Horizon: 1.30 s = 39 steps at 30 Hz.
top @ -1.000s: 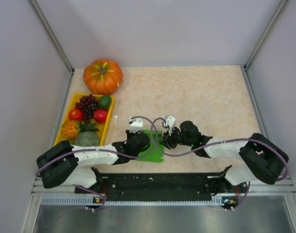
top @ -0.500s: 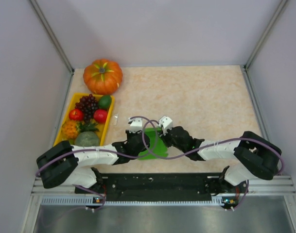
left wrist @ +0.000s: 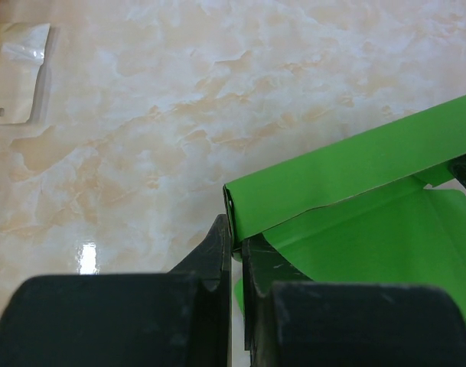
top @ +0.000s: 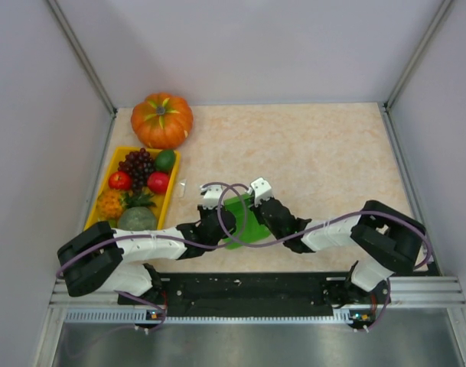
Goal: Fold the paper box
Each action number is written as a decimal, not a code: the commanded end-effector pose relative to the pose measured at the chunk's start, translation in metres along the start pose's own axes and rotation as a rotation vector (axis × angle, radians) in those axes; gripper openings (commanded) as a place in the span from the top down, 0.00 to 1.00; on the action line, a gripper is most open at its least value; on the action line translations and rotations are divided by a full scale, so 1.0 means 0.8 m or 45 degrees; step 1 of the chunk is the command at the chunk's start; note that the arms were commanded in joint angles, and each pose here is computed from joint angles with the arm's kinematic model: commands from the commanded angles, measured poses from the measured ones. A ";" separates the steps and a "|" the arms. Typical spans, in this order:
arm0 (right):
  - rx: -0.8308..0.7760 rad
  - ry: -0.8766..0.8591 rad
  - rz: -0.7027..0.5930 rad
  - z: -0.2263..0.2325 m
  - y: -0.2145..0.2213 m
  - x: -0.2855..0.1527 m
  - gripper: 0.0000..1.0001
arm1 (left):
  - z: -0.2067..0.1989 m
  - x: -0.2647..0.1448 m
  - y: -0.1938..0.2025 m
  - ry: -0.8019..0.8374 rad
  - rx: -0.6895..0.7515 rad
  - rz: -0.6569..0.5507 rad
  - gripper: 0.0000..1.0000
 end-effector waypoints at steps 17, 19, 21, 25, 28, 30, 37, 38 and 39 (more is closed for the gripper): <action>0.058 0.089 -0.145 0.007 -0.022 0.035 0.93 | -0.018 -0.009 -0.009 0.107 -0.066 -0.019 1.00; 0.053 0.104 -0.139 0.006 -0.019 0.038 1.00 | -0.018 -0.009 -0.007 0.109 -0.068 -0.016 1.00; 0.050 0.165 -0.125 0.001 -0.017 0.042 1.00 | -0.018 -0.009 -0.006 0.109 -0.074 -0.016 1.00; 0.091 0.484 -0.021 -0.028 0.005 0.045 1.00 | -0.013 -0.008 -0.005 0.065 -0.112 -0.018 1.00; 0.091 0.681 -0.005 -0.044 0.011 0.040 1.00 | -0.010 -0.008 -0.004 0.019 -0.147 -0.011 1.00; 0.090 0.727 0.005 -0.043 0.012 0.040 1.00 | -0.008 -0.008 -0.005 -0.002 -0.182 -0.019 1.00; 0.155 0.613 -0.067 -0.029 0.003 0.046 1.00 | -0.010 -0.010 -0.003 0.009 -0.223 -0.008 1.00; 0.177 0.587 -0.069 -0.028 0.001 0.046 1.00 | -0.010 -0.010 -0.002 0.008 -0.220 -0.007 1.00; 0.222 0.516 -0.089 -0.030 -0.003 0.044 1.00 | -0.010 -0.010 -0.003 0.013 -0.219 -0.006 1.00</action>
Point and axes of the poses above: each gripper's point midway between its finger pads, its own x axis out along the fingers, its own z axis along the line the jaws close on, y = z × x, the point moved 3 cm from there along -x, back along the fingers, and after that the axes turned 1 degree about -x, right-handed, at the moved point
